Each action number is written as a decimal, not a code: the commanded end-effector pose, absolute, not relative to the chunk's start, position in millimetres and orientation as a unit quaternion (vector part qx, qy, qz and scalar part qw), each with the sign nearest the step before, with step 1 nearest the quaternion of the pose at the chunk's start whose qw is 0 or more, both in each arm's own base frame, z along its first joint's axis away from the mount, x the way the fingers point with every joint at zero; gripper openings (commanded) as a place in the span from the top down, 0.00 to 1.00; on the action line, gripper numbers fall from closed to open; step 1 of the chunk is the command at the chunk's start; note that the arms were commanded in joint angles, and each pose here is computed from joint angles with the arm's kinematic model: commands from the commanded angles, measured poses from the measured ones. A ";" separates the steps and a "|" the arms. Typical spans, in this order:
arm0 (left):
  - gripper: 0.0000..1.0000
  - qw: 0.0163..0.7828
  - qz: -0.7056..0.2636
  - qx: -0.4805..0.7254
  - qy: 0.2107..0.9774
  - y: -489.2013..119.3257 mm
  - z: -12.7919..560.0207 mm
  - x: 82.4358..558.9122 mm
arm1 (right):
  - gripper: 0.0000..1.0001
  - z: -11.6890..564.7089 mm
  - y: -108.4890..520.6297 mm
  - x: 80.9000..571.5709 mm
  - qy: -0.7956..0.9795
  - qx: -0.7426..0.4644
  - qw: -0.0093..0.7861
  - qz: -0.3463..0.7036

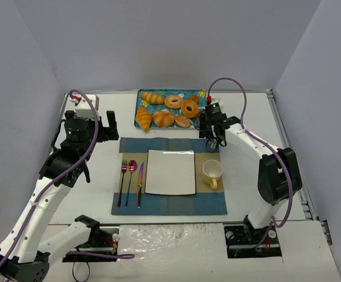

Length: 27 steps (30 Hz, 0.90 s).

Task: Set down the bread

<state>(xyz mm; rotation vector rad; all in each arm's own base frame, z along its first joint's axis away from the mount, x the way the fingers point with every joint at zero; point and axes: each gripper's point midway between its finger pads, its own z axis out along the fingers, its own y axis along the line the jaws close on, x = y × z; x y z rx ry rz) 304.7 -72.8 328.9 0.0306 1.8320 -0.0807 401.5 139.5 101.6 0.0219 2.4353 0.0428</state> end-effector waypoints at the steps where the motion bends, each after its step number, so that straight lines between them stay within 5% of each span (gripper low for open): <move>1: 0.03 0.640 -0.038 0.007 0.768 -72.6 352.6 309.4 | 0.52 123.2 147.0 415.9 0.925 0.010 0.379 0.020; 10: 0.03 0.639 -0.038 0.008 0.769 -73.4 351.7 309.9 | 0.62 123.4 145.6 413.4 0.925 0.008 0.379 0.018; 27: 0.03 0.638 -0.037 0.008 0.769 -73.9 350.8 310.5 | 0.97 147.9 140.0 405.4 0.917 0.014 0.397 0.020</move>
